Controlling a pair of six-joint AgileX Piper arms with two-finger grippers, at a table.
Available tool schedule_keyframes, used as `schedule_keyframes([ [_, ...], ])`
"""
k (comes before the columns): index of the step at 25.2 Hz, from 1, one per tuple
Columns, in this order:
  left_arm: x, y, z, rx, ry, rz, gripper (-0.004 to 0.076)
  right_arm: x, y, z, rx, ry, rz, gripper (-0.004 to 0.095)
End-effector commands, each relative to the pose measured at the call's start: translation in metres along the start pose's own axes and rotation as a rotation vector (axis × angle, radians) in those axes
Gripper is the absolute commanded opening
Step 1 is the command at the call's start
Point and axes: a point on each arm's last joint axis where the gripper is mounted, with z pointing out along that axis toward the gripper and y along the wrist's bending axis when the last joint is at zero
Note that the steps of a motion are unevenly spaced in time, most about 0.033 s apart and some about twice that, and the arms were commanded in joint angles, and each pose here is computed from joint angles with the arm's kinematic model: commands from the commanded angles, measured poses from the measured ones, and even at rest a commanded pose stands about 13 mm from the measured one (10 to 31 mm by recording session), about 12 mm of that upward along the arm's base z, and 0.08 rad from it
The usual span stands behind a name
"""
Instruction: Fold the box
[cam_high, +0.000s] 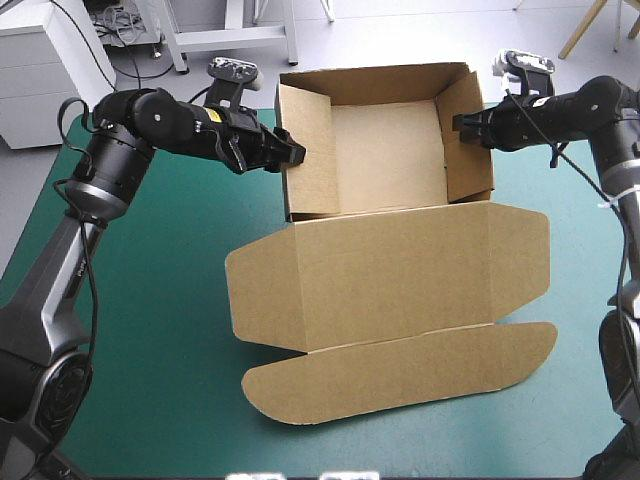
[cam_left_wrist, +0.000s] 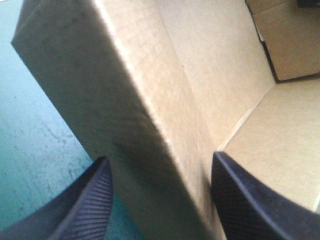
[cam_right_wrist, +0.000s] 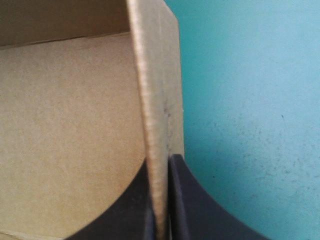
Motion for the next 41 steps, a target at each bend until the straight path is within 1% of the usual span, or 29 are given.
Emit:
schedule_keyframes([
  [1, -0.006, -0.005, -0.013, -0.026, -0.045, 0.015, 0.0394, -0.011, 0.029, -0.017, -0.057, -0.1, 0.022, -0.0017],
  [6, -0.002, 0.003, -0.001, -0.062, 0.022, 0.006, 0.0298, -0.012, 0.035, -0.006, -0.081, -0.11, 0.045, -0.0017],
  [11, -0.005, 0.007, 0.001, -0.094, -0.004, 0.023, 0.0255, -0.007, 0.03, 0.006, -0.086, -0.053, 0.062, -0.0017],
  [14, -0.001, 0.008, 0.009, -0.069, 0.049, 0.032, 0.0225, -0.004, 0.036, 0.012, -0.086, -0.022, 0.037, -0.0017],
  [16, 0.002, 0.009, 0.017, -0.053, 0.082, 0.031, 0.0179, -0.001, 0.044, 0.016, -0.064, -0.002, -0.01, -0.0012],
  [21, 0.006, 0.016, 0.036, -0.049, 0.138, 0.025, -0.0009, 0.009, 0.055, 0.031, 0.026, 0.074, -0.071, -0.0012],
  [23, 0.008, 0.019, 0.045, -0.046, 0.156, 0.016, -0.001, 0.013, 0.058, 0.037, 0.049, 0.103, -0.085, -0.0012],
  [27, 0.01, 0.024, 0.056, -0.047, 0.172, 0.007, -0.001, 0.019, 0.061, 0.046, 0.066, 0.145, -0.094, -0.0012],
  [30, 0.012, 0.027, 0.068, -0.035, 0.19, -0.043, -0.001, 0.029, 0.058, 0.06, 0.073, 0.243, -0.079, -0.0009],
  [32, 0.013, 0.027, 0.077, 0.002, 0.198, -0.071, -0.001, 0.033, 0.059, 0.064, 0.081, 0.284, -0.086, 0.0003],
  [34, 0.017, 0.032, 0.089, 0.002, 0.22, -0.086, -0.001, 0.035, 0.059, 0.068, 0.106, 0.295, -0.091, 0.0003],
  [36, 0.022, 0.04, 0.102, -0.034, 0.252, -0.102, -0.001, 0.039, 0.054, 0.075, 0.14, 0.331, -0.078, 0.0003],
  [39, 0.025, 0.048, 0.111, -0.085, 0.269, -0.115, -0.001, 0.047, 0.047, 0.091, 0.149, 0.395, -0.06, 0.0003],
  [41, 0.024, 0.052, 0.112, -0.126, 0.245, -0.121, -0.001, 0.049, 0.044, 0.1, 0.153, 0.4, -0.041, 0.0003],
])
